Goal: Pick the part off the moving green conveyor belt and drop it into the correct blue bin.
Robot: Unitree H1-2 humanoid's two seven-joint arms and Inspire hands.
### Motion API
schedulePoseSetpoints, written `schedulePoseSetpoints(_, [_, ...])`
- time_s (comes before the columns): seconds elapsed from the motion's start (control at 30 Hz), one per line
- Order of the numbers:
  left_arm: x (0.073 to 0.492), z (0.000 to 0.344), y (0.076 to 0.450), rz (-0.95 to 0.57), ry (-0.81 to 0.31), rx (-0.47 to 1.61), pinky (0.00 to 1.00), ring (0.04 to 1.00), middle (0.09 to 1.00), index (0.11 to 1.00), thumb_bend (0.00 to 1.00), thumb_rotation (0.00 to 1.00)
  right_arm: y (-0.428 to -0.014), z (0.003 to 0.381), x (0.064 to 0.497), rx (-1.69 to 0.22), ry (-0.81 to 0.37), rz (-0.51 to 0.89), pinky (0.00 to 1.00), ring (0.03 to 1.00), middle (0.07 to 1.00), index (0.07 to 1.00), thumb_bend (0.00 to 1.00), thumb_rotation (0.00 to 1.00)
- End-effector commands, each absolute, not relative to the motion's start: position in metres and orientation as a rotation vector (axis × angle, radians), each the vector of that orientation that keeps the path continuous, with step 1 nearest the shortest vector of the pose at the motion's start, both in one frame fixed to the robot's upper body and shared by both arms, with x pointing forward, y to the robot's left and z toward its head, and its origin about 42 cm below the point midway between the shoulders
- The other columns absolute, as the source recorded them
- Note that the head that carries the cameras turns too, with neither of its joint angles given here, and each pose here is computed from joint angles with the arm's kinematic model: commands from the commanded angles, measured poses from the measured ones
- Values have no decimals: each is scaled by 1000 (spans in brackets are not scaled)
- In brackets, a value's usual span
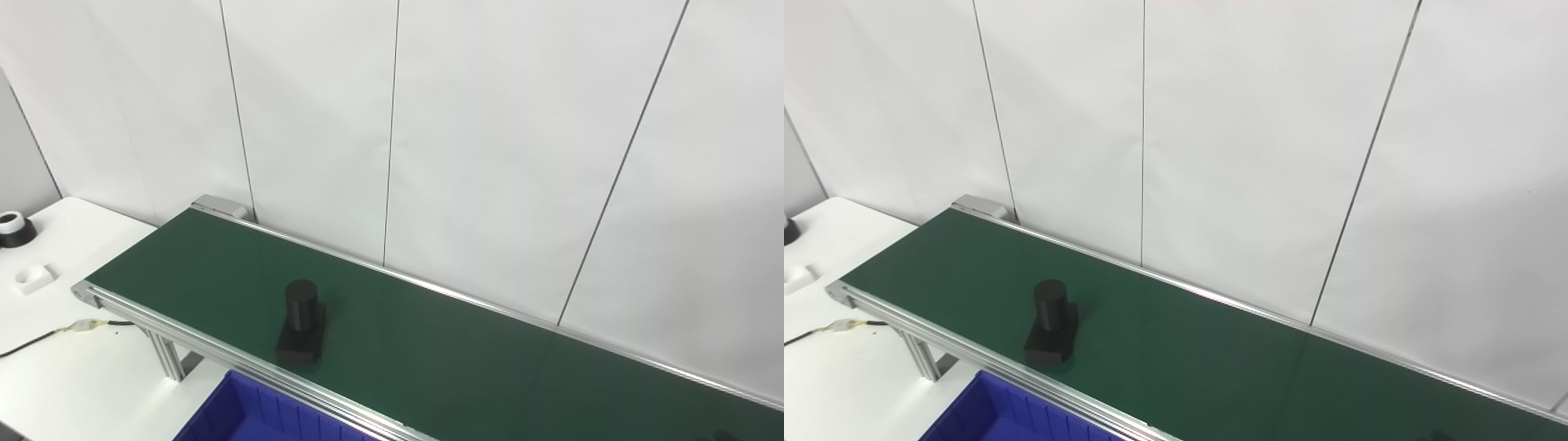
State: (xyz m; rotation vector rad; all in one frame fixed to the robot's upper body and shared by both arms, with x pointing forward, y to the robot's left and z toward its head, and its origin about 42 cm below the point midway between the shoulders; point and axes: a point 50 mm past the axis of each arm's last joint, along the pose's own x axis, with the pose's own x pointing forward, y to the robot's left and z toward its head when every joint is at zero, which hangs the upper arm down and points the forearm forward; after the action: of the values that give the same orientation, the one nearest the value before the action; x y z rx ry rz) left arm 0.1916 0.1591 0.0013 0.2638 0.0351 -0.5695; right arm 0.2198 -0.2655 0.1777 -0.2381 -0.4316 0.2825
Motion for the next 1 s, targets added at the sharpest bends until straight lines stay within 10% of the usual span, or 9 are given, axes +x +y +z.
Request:
schedulePoseSetpoints(0.0, [200,13,152,-560,-35,253,734,787,793,777,937,197,-265,192,229,-242,-478,300,783,820,837,877,1000,0])
schedulePoseSetpoints(0.43, [200,13,152,-565,-38,252,730,782,795,776,943,212,-267,193,241,-291,-480,294,763,821,844,874,1000,12])
schedulePoseSetpoints(0.97, [198,14,152,-564,-44,257,713,771,794,777,932,179,-266,208,273,-369,-455,275,779,834,858,902,972,253])
